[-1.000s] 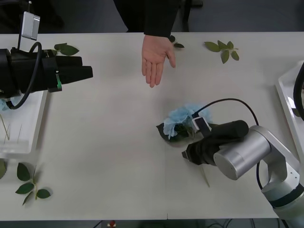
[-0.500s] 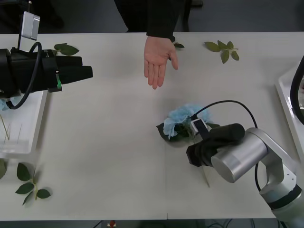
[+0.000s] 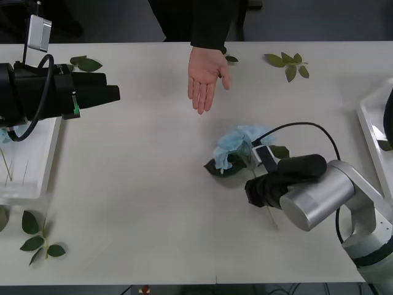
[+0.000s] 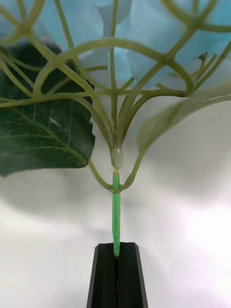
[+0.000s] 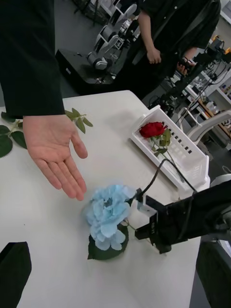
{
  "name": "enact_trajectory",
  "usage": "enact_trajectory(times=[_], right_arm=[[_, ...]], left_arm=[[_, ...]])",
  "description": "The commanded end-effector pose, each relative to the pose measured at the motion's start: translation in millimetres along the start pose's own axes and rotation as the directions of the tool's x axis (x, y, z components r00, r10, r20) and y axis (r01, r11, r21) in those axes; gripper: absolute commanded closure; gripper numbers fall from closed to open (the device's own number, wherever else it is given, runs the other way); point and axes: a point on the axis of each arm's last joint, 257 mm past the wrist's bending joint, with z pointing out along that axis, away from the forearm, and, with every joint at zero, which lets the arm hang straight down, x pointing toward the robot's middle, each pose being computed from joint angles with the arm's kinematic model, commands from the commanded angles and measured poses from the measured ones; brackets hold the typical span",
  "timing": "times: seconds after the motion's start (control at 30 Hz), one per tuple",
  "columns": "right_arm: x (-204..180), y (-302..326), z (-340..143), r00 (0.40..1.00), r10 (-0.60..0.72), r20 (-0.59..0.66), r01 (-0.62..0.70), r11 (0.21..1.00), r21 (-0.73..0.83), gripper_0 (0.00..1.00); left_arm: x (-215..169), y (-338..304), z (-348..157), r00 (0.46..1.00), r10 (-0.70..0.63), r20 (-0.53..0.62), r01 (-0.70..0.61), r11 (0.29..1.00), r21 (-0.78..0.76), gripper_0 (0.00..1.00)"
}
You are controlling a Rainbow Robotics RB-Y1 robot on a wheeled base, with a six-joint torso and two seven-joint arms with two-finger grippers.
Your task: Place the red flowers into the right box and the blue flowers into the left box. If a person shows an open palm, hand one flower to the person first, then continue sorting.
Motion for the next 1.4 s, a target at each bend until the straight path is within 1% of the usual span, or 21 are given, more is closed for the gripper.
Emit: enact_trajectory(times=[0.03,0.3,0.4,0.47,0.5,0.57,0.6,0.67,0.7,0.77,0.8,0.87,0.9,0.93,0.97,1.0,1.03,1.07,1.13,1.23,1.4], right_arm=[[-36.0,-13.3,-39.8,0.994,-0.012,0.111,0.013,1.0,-0.007,1.0],[-90.4,-2.5,-103.5,0.95,-0.095,0.297,0.127,0.988,-0.091,1.0],[-112.2,8.0,-121.8,0.924,-0.106,0.367,0.164,0.978,-0.132,1.0],[-134.8,13.8,-135.5,0.889,-0.139,0.437,0.218,0.967,-0.136,1.0],[-139.8,13.3,-138.5,0.879,-0.149,0.453,0.229,0.965,-0.129,1.0],[-165.4,12.1,-153.2,0.828,-0.186,0.53,0.274,0.957,-0.092,1.0],[-170.9,10.9,-156.6,0.814,-0.197,0.546,0.284,0.956,-0.078,1.0],[-194.1,8.7,-172.1,0.755,-0.221,0.617,0.307,0.951,-0.035,1.0],[-200.5,8.3,-176.9,0.739,-0.225,0.635,0.311,0.95,-0.025,1.0],[-223.4,6.7,-193.5,0.671,-0.238,0.702,0.321,0.947,0.014,1.0],[-236.9,6.1,-204.0,0.628,-0.245,0.739,0.323,0.946,0.04,1.0],[-252.1,4.9,-215.5,0.576,-0.25,0.778,0.322,0.944,0.064,1.0],[-264.3,5.0,-225.4,0.532,-0.254,0.808,0.322,0.943,0.084,1.0],[-272.5,3.3,-230.9,0.503,-0.261,0.824,0.321,0.942,0.103,1.0],[-272.5,3.3,-230.9,0.503,-0.261,0.824,0.321,0.942,0.103,1.0],[-283.1,2.7,-238.3,0.467,-0.259,0.845,0.313,0.943,0.116,1.0],[-283.1,2.7,-238.3,0.467,-0.259,0.845,0.313,0.943,0.116,1.0],[-293.6,3.0,-247.7,0.428,-0.248,0.869,0.301,0.946,0.122,1.0],[-300.4,3.3,-255.7,0.399,-0.235,0.886,0.293,0.949,0.12,1.0],[-304.3,5.0,-263.1,0.376,-0.216,0.901,0.286,0.952,0.109,1.0],[-305.2,4.6,-266.7,0.371,-0.191,0.909,0.278,0.957,0.088,1.0]], left_arm=[[-4.5,-13.3,2.3,0.999,0.036,0.017,-0.036,0.999,0.023,0.0],[-5.1,-13.3,1.9,0.999,0.036,0.019,-0.036,0.999,0.024,0.0],[-4.1,-13.4,2.2,0.999,0.034,0.017,-0.035,0.999,0.024,0.0],[-4.3,-12.8,1.8,0.999,0.035,0.018,-0.035,0.999,0.022,0.0],[-4.3,-12.8,1.8,0.999,0.035,0.018,-0.035,0.999,0.022,0.0],[-4.3,-12.8,1.8,0.999,0.035,0.018,-0.035,0.999,0.022,0.0],[-4.3,-12.8,1.8,0.999,0.035,0.018,-0.035,0.999,0.022,0.0],[-4.3,-12.6,1.5,0.999,0.035,0.016,-0.036,0.999,0.021,0.0],[-4.3,-12.8,1.8,0.999,0.033,0.017,-0.034,0.999,0.022,0.0],[-3.6,-12.4,1.4,0.999,0.034,0.016,-0.034,0.999,0.021,0.0],[-3.6,-12.4,1.4,0.999,0.033,0.016,-0.033,0.999,0.021,0.0],[-3.7,-12.6,1.7,0.999,0.032,0.017,-0.032,0.999,0.021,0.0],[-3.6,-12.4,1.4,0.999,0.034,0.016,-0.034,0.999,0.021,0.0],[-3.8,-12.9,1.7,0.999,0.033,0.018,-0.033,0.999,0.023,0.0],[-3.8,-12.9,1.7,0.999,0.033,0.018,-0.033,0.999,0.023,0.0],[-3.6,-12.4,1.4,0.999,0.033,0.016,-0.033,0.999,0.021,0.0],[-3.6,-12.4,1.4,0.999,0.033,0.016,-0.033,0.999,0.021,0.0],[-3.4,-11.9,1.4,0.999,0.033,0.016,-0.033,0.999,0.02,0.0],[-3.6,-12.4,1.4,0.999,0.034,0.016,-0.034,0.999,0.021,0.0],[-3.6,-12.4,1.4,0.999,0.034,0.016,-0.034,0.999,0.021,0.0],[-3.0,-12.2,1.3,0.999,0.033,0.015,-0.033,0.999,0.02,0.0]])
